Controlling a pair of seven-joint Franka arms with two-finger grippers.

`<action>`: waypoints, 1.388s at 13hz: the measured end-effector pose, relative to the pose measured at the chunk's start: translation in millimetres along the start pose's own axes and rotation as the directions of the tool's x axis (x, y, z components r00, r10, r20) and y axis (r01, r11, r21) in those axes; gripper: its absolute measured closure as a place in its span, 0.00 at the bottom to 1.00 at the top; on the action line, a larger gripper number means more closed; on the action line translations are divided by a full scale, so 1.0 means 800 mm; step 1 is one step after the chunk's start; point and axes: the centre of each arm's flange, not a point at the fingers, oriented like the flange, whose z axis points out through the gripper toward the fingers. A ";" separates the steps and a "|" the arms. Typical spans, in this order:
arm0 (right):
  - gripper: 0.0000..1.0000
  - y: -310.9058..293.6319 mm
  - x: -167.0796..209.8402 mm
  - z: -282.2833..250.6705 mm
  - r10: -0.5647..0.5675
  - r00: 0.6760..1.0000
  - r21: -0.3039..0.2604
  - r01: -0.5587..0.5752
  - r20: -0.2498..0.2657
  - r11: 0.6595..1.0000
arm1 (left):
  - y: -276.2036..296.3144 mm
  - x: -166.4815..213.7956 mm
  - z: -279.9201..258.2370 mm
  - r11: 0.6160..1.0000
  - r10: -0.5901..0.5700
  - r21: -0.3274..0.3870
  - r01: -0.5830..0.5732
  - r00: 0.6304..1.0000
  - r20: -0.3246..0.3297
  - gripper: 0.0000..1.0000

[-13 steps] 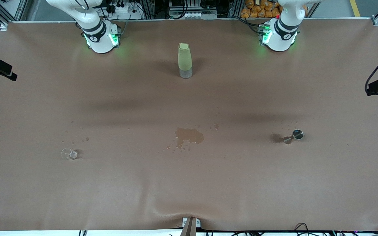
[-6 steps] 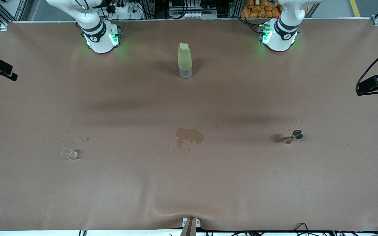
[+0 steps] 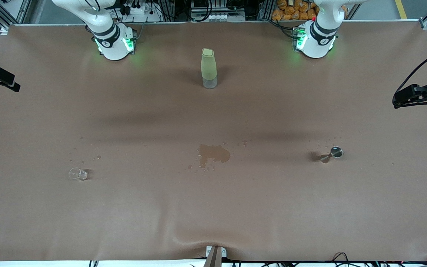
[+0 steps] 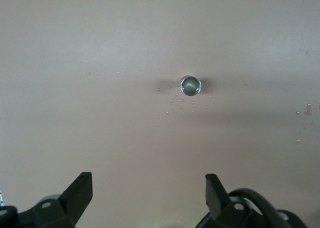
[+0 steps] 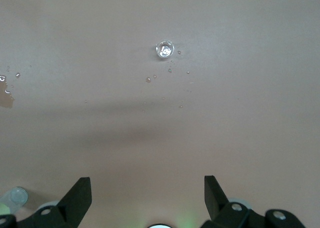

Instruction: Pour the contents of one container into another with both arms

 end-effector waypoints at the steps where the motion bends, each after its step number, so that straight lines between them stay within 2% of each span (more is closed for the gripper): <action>1: 0.00 0.000 0.000 0.000 0.001 1.000 0.000 -0.001 0.000 1.000 | 0.004 0.000 0.000 1.000 0.016 0.000 -0.016 1.000 -0.001 0.00; 7: 0.00 0.002 0.000 0.000 0.003 1.000 0.000 -0.003 0.001 1.000 | 0.043 -0.002 -0.013 0.998 0.067 -0.003 -0.067 0.997 -0.023 0.00; 9: 0.00 0.002 0.000 0.000 0.004 1.000 0.000 -0.004 0.001 1.000 | 0.055 0.001 -0.017 0.997 0.075 -0.005 -0.076 0.996 -0.050 0.00; 12: 0.00 0.002 0.000 0.000 0.004 1.000 0.000 -0.004 0.001 1.000 | 0.057 0.003 -0.018 0.999 0.031 -0.036 -0.033 0.997 -0.065 0.00; 15: 0.00 0.002 0.000 0.000 0.003 1.000 0.000 -0.003 0.001 1.000 | 0.062 0.002 -0.018 0.996 -0.071 -0.055 0.068 0.996 -0.060 0.00; 18: 0.00 0.001 0.000 0.000 0.002 1.000 0.000 -0.002 0.001 1.000 | 0.070 -0.006 -0.009 0.995 -0.089 -0.052 0.085 0.992 -0.086 0.00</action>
